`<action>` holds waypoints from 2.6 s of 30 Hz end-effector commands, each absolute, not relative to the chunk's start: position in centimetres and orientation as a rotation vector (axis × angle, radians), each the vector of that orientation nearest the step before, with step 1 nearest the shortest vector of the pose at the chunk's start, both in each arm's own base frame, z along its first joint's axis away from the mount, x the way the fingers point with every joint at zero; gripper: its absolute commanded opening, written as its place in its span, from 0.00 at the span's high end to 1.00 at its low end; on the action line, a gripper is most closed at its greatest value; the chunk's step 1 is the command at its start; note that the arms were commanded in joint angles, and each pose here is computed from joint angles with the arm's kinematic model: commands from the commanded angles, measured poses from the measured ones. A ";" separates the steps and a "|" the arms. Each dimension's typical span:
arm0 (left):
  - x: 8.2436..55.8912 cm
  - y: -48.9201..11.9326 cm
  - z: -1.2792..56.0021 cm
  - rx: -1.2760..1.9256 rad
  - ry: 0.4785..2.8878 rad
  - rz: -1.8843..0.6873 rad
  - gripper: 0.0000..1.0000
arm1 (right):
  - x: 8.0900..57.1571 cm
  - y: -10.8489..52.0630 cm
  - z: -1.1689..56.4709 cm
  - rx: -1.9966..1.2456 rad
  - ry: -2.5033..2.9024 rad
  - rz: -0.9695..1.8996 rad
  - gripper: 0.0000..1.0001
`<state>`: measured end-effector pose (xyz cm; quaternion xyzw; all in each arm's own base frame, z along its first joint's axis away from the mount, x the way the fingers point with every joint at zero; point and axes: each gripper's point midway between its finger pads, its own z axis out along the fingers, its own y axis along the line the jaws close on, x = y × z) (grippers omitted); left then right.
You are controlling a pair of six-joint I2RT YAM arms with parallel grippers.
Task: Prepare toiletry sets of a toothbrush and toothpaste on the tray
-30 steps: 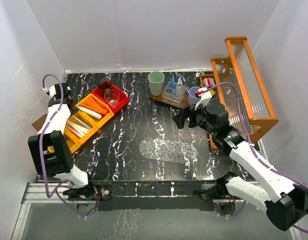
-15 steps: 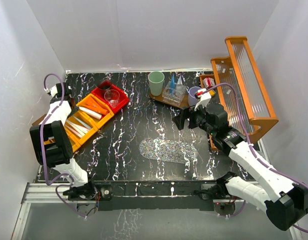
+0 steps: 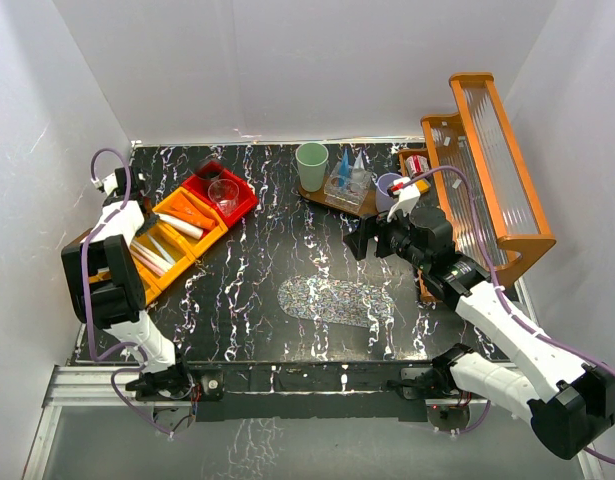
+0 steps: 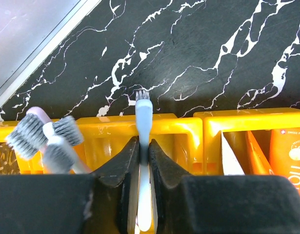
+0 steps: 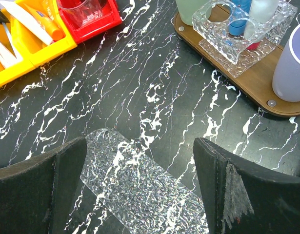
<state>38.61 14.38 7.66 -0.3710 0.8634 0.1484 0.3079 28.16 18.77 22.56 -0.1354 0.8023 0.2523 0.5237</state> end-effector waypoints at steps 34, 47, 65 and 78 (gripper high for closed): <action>26.1 -24.1 36.2 0.664 1.413 -1.394 1.00 | 20.3 29.1 33.0 -0.768 1.497 1.542 0.32; 21.1 -29.2 37.1 0.707 1.314 -1.624 1.00 | 17.9 31.1 33.7 -0.723 1.392 1.723 0.45; 20.8 -27.8 35.0 0.554 1.429 -1.438 0.30 | 22.3 28.6 34.4 -0.300 1.450 1.488 1.00; 17.5 -32.1 31.3 0.712 1.521 -1.628 0.49 | 22.0 28.4 37.2 -0.309 1.392 1.494 1.00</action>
